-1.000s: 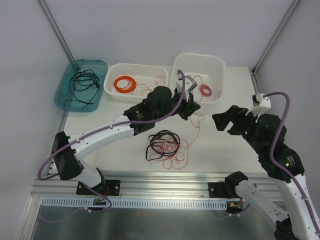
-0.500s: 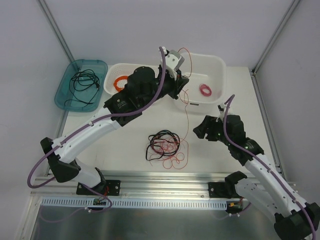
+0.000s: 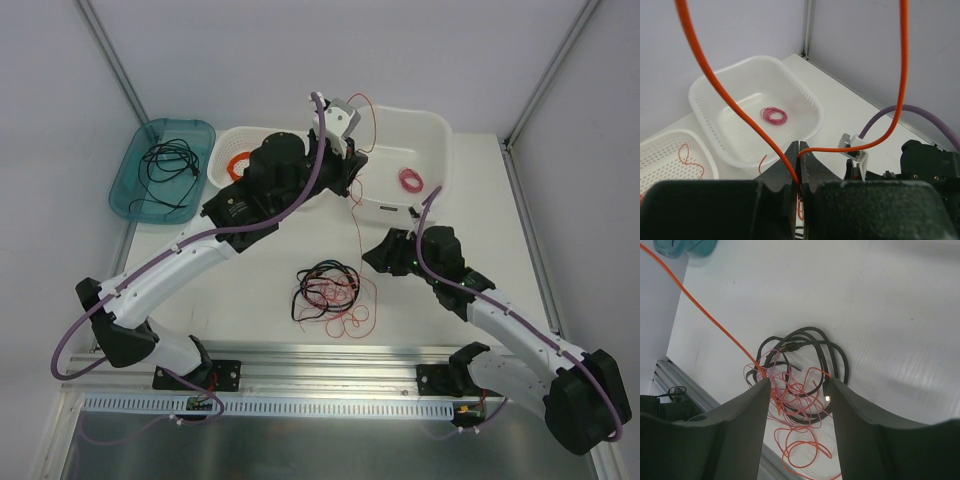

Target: Untangle the cables

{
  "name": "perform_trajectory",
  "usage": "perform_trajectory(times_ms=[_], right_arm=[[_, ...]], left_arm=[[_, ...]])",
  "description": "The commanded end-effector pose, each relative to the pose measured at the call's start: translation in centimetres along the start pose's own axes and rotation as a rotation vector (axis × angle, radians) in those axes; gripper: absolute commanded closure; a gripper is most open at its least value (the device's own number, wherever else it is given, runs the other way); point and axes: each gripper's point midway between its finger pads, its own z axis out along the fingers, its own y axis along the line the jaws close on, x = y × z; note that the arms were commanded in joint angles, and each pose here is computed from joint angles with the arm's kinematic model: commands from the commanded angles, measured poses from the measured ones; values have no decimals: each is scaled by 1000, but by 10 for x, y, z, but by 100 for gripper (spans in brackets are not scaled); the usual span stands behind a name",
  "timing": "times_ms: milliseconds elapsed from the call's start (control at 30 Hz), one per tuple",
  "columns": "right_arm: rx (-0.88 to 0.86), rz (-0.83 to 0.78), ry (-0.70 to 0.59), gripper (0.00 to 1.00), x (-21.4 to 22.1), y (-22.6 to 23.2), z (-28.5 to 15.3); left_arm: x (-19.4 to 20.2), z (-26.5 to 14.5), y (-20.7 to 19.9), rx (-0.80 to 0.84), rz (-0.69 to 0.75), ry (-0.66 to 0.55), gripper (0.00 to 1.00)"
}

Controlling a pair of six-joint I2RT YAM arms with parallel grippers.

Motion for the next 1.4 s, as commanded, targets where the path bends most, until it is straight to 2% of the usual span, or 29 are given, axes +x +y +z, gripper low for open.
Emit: perform_trajectory(times_ms=[0,333,533,733,833,1033,1067,1200,1367], right_arm=[[-81,-30,-54,46,-14,21,0],[-66,-137,-59,47,-18,30,-26],[-103,-141,-28,47,-16,41,-16],[-20,-132,-32,48,-15,26,-3],[-19,-124,-11,53,-8,23,6],[-54,-118,25,71,2,29,17],[-59,-117,23,80,1,30,16],[-51,-162,-18,99,-23,43,-3],[-67,-229,-92,99,-69,76,-43]], left_arm=[[-22,-16,14,-44,-4,-63,100],[-12,-16,27,-79,-14,-40,100],[-18,-20,27,-80,-14,-53,100],[-21,-26,27,-79,-23,-64,100],[-20,-27,27,-78,-29,-63,100],[-19,-32,30,-88,-32,-64,100],[-21,-35,31,-89,-35,-70,100],[-4,-36,38,-107,-46,-39,100],[25,-43,45,-121,-68,14,100]])
